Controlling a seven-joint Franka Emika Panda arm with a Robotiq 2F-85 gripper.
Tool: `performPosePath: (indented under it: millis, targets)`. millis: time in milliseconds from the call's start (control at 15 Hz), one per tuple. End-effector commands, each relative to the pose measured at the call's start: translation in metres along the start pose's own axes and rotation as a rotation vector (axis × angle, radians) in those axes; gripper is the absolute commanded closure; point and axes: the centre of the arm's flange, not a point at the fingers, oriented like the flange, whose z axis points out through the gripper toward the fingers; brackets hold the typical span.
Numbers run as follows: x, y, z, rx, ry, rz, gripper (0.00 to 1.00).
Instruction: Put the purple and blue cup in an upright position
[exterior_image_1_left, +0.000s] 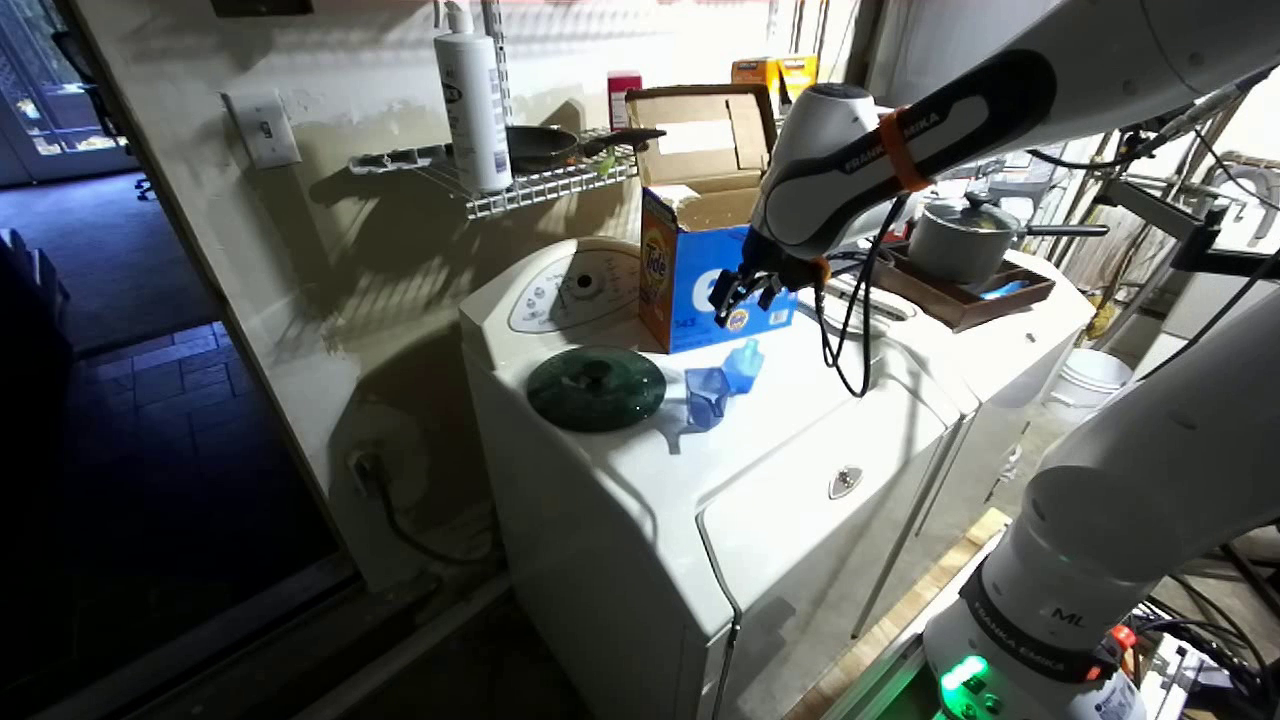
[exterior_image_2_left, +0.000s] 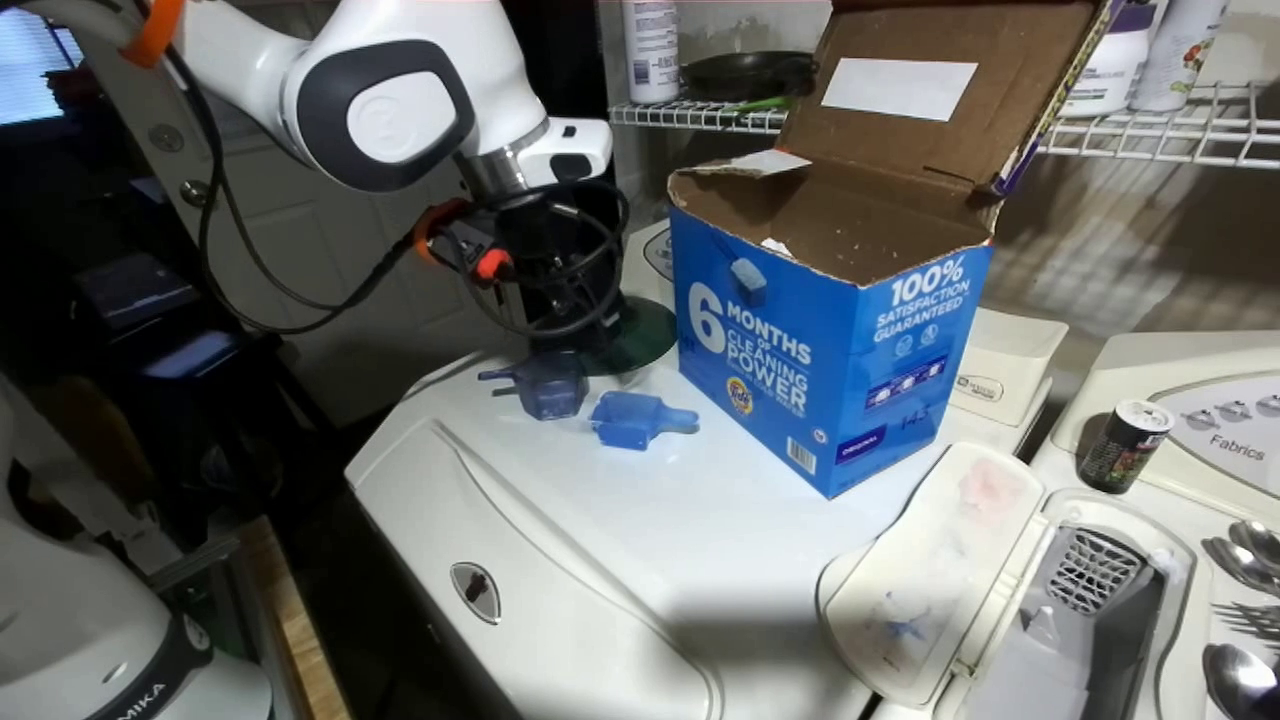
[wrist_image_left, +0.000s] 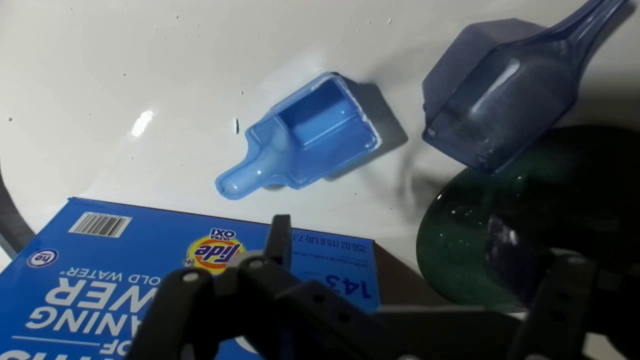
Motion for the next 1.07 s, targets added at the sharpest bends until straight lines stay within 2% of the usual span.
performPosePath:
  millis: [0, 600, 933, 1000]
  targets:
    - [-0.012, -0.015, -0.030, 0.012, 0.011, 0.049, 0.00]
    - [-0.020, -0.028, -0.063, -0.017, -0.016, 0.242, 0.00]
    - [-0.025, -0.028, -0.074, -0.073, 0.011, 0.416, 0.00]
    - [-0.017, -0.026, -0.064, -0.041, 0.002, 0.351, 0.00]
